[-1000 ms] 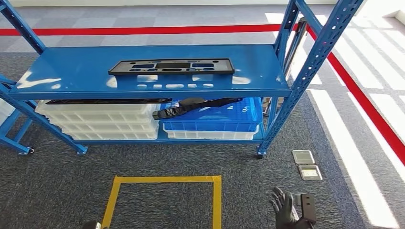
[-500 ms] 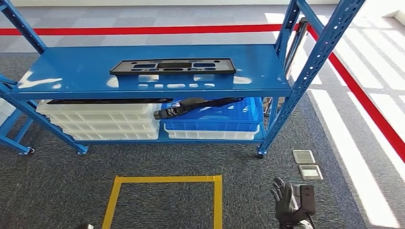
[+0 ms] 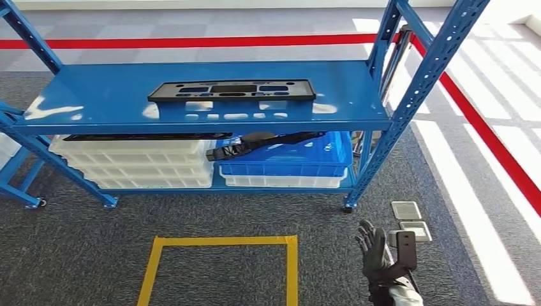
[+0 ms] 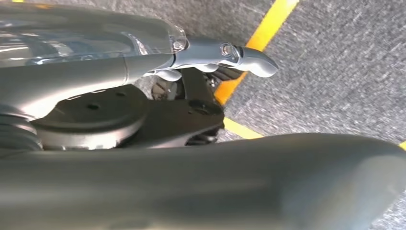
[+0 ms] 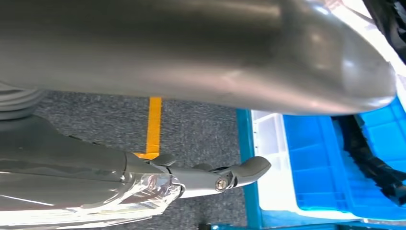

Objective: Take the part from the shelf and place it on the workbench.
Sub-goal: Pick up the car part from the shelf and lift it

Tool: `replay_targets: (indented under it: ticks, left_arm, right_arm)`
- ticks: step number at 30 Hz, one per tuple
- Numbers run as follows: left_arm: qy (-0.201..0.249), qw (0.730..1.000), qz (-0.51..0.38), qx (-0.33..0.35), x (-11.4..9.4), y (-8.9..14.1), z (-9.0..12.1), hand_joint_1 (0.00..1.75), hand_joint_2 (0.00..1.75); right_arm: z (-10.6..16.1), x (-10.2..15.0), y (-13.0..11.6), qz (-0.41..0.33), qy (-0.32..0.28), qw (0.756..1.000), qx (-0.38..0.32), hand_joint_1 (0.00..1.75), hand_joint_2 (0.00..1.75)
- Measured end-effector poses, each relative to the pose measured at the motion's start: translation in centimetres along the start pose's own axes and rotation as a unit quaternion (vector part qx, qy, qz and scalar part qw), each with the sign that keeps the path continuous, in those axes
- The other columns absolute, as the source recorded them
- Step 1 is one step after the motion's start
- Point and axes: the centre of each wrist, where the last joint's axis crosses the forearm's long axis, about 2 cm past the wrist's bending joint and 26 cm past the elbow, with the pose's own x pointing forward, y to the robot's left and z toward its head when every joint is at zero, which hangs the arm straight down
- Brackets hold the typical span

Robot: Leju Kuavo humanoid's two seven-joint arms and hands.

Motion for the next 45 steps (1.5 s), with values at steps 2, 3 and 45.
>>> replay_targets:
  ticks: [2,3,45]
  left_arm:
    - [-0.001,1.000,0.013,0.001,0.0,0.0,0.0,0.00,0.00]
    - [-0.002,1.000,0.018,0.001,0.0,0.0,0.0,0.00,0.00]
    - [-0.021,0.994,0.107,0.001,-0.3,0.3,0.2,0.00,0.00]
  right_arm:
    - [0.0,0.3,0.5,0.008,-0.004,1.000,0.009,0.00,0.00]
    - [0.1,0.5,0.8,0.011,-0.010,1.000,0.015,0.00,0.00]
    - [1.4,12.7,10.0,0.104,-0.236,0.952,0.164,0.00,0.00]
